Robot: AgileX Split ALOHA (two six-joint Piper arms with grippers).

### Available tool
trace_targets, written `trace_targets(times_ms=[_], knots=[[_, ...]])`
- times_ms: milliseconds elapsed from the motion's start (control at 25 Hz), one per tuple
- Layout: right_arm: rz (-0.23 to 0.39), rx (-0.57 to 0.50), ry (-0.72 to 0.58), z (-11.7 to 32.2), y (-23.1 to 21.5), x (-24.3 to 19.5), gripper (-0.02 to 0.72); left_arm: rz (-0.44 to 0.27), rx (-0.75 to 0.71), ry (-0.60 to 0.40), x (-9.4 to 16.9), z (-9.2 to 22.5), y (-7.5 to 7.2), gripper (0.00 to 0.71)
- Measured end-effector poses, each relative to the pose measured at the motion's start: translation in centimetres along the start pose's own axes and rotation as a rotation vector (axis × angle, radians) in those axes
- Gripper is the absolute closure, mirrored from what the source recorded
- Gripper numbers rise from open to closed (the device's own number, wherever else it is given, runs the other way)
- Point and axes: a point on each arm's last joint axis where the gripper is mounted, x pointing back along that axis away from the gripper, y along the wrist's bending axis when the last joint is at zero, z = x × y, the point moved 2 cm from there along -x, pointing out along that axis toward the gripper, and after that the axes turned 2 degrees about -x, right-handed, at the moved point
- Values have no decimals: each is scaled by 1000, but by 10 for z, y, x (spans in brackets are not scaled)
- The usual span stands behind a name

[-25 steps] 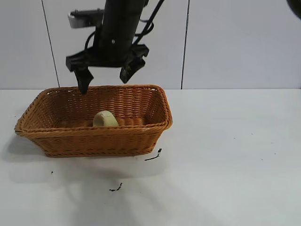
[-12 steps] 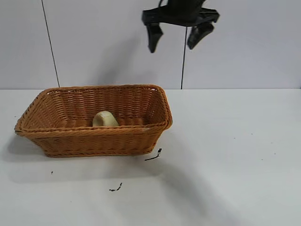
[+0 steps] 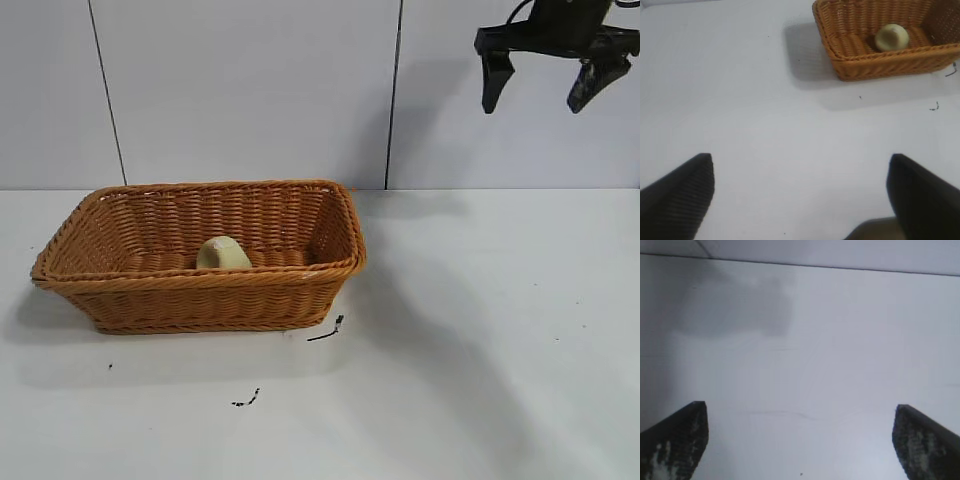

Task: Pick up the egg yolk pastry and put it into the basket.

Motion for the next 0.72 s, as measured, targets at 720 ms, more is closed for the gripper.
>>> trace_targets(times_ms=[720], knots=[[-1, 2, 60, 206, -17, 166, 10, 0, 0, 0, 0, 0, 0, 14]])
